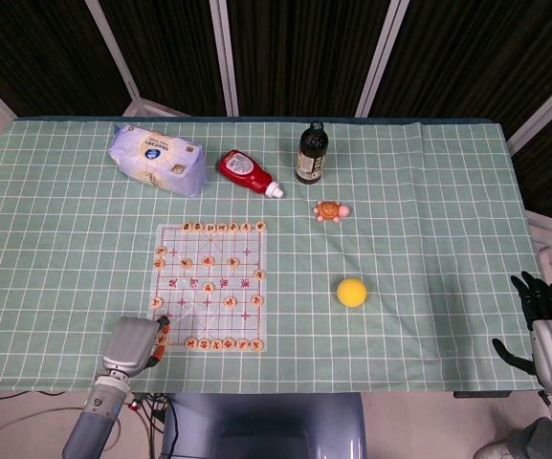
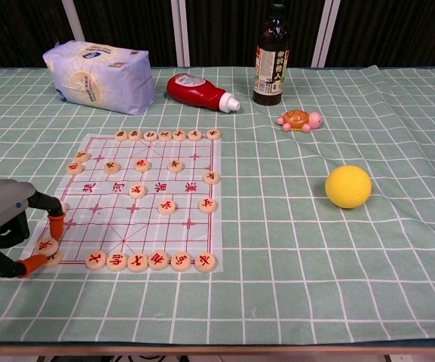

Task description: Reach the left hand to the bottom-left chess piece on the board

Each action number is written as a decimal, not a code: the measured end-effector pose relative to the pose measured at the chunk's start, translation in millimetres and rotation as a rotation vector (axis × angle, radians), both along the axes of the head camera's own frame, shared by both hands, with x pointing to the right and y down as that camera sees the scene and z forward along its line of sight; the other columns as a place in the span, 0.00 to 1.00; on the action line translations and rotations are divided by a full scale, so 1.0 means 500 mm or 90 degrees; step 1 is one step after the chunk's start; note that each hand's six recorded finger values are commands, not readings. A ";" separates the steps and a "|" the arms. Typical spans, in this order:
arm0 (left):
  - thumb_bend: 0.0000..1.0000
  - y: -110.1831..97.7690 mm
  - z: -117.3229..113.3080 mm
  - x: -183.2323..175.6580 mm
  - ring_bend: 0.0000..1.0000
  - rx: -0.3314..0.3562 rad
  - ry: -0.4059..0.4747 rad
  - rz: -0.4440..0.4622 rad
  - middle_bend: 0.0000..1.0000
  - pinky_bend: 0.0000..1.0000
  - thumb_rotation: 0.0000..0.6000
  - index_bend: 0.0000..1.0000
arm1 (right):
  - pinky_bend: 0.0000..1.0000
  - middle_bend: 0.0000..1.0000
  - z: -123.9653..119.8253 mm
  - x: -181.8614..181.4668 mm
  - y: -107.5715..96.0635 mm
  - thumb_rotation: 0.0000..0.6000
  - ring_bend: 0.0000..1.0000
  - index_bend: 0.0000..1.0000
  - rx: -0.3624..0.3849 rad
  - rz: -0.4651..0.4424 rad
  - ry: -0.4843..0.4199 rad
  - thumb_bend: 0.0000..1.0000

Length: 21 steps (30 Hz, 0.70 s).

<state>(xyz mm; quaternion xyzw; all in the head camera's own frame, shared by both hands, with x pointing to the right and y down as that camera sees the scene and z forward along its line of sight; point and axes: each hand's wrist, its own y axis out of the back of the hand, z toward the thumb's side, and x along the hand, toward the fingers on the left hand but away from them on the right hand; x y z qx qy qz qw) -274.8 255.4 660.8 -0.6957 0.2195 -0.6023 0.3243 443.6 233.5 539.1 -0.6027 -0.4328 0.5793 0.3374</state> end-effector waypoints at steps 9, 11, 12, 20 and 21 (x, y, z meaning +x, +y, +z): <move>0.33 0.004 0.005 0.000 1.00 -0.007 -0.001 0.002 1.00 1.00 1.00 0.49 | 0.00 0.00 0.000 0.000 -0.001 1.00 0.00 0.00 0.003 0.000 -0.001 0.27; 0.33 0.004 0.005 0.000 1.00 -0.007 -0.002 0.003 1.00 1.00 1.00 0.48 | 0.00 0.00 0.000 0.001 -0.001 1.00 0.00 0.00 0.004 0.001 0.000 0.27; 0.32 0.004 0.005 0.000 1.00 -0.006 -0.002 0.003 1.00 1.00 1.00 0.47 | 0.00 0.00 0.000 0.000 -0.002 1.00 0.00 0.00 0.004 0.001 0.000 0.27; 0.23 0.003 0.006 -0.002 1.00 -0.007 0.001 0.002 1.00 1.00 1.00 0.42 | 0.00 0.00 -0.002 0.001 -0.003 1.00 0.00 0.00 0.009 0.002 0.002 0.27; 0.22 0.003 0.006 -0.002 1.00 -0.008 0.001 0.002 1.00 1.00 1.00 0.41 | 0.00 0.00 -0.002 0.000 -0.003 1.00 0.00 0.00 0.009 0.002 0.002 0.27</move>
